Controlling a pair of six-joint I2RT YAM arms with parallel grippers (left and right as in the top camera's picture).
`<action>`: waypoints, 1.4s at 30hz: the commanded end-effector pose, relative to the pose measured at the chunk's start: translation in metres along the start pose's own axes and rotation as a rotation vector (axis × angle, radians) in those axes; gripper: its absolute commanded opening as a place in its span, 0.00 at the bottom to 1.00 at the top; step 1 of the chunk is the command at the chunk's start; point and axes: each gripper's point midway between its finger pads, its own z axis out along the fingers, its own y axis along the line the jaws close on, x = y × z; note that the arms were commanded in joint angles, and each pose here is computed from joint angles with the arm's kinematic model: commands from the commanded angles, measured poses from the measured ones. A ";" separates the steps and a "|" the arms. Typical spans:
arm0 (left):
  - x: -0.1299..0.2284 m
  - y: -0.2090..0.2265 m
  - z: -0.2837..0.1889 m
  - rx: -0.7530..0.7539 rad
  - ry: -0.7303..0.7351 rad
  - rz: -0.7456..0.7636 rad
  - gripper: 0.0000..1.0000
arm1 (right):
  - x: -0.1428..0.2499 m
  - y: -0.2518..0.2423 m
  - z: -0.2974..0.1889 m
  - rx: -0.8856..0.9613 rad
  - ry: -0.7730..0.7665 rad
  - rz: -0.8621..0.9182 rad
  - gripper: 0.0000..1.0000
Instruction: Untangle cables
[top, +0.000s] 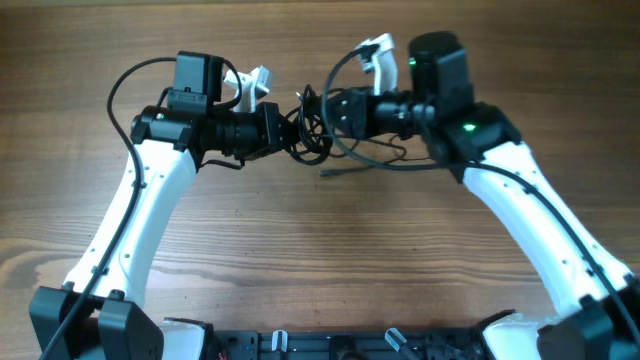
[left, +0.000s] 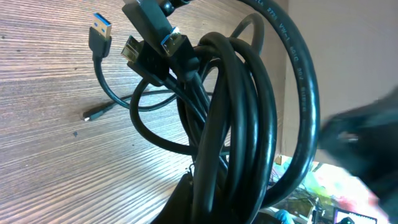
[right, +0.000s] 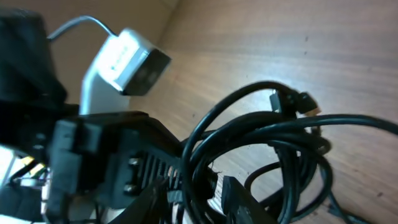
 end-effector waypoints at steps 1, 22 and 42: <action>0.002 -0.013 -0.004 0.046 0.002 0.012 0.04 | 0.002 0.000 0.020 0.002 0.021 0.025 0.30; -0.016 0.025 -0.009 -0.163 -0.105 -0.061 0.04 | -0.022 -0.041 -0.006 0.119 -0.074 0.132 0.04; -0.023 0.046 -0.015 -0.284 -0.159 -0.089 0.04 | -0.043 -0.020 -0.129 0.066 -0.239 0.079 0.04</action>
